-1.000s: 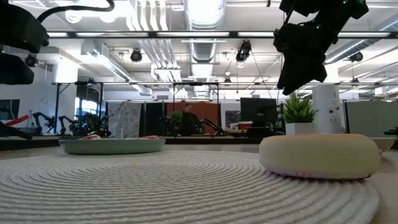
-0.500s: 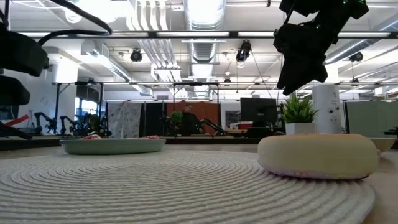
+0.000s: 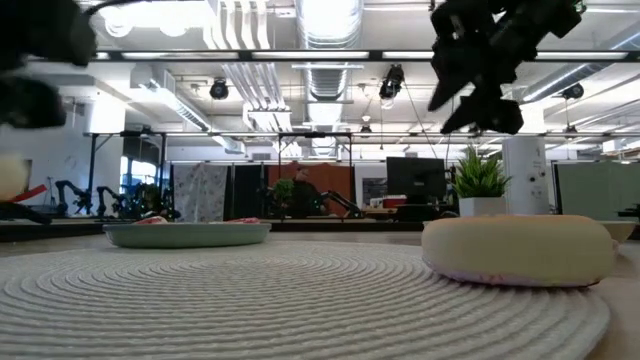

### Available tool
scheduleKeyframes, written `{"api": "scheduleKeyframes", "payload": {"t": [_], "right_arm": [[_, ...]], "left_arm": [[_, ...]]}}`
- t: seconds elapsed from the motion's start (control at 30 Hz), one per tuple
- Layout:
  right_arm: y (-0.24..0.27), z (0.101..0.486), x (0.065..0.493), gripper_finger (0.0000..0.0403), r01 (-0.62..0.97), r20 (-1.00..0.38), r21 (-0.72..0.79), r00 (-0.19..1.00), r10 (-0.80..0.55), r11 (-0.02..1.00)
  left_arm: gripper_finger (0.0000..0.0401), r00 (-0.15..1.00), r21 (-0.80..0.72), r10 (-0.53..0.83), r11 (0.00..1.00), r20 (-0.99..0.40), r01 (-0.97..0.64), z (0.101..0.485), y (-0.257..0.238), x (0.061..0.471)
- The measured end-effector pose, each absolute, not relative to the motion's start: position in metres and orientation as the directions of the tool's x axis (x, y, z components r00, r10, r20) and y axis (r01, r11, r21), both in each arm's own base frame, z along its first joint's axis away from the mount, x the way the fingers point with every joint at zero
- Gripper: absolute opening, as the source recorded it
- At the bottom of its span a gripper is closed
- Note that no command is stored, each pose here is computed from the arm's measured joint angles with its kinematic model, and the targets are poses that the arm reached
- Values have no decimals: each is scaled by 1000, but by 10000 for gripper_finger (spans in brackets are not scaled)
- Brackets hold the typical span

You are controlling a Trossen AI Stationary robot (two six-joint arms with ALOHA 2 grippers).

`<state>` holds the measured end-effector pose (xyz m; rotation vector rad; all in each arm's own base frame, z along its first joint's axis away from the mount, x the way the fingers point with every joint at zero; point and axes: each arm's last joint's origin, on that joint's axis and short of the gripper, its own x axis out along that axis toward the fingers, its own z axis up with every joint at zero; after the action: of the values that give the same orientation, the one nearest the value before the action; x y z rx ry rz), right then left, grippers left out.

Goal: Pick & Place donuts
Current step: Put the big black donut on the brown plate

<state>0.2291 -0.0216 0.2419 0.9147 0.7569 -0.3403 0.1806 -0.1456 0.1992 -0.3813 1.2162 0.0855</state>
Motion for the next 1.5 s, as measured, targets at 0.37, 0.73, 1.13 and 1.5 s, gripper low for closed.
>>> {"api": "scheduleKeyframes", "payload": {"t": [0.37, 0.73, 1.13, 1.5], "right_arm": [[-18, 218, 284, 180, 384, -540, 808, 786, 301, 448], [-13, 222, 315, 252, 319, -497, 813, 816, 296, 486], [-13, 231, 323, 286, 323, -486, 799, 843, 229, 507], [-11, 229, 323, 243, 320, -492, 807, 830, 264, 496]], "left_arm": [[1, 608, -129, 97, 940, -788, -317, 261, -76, 239], [1, 672, -98, 104, 962, -733, -257, 261, -36, 291], [0, 760, -134, 107, 959, -642, -249, 262, -34, 322], [0, 763, -122, 132, 956, -633, -267, 260, -28, 332]]}}
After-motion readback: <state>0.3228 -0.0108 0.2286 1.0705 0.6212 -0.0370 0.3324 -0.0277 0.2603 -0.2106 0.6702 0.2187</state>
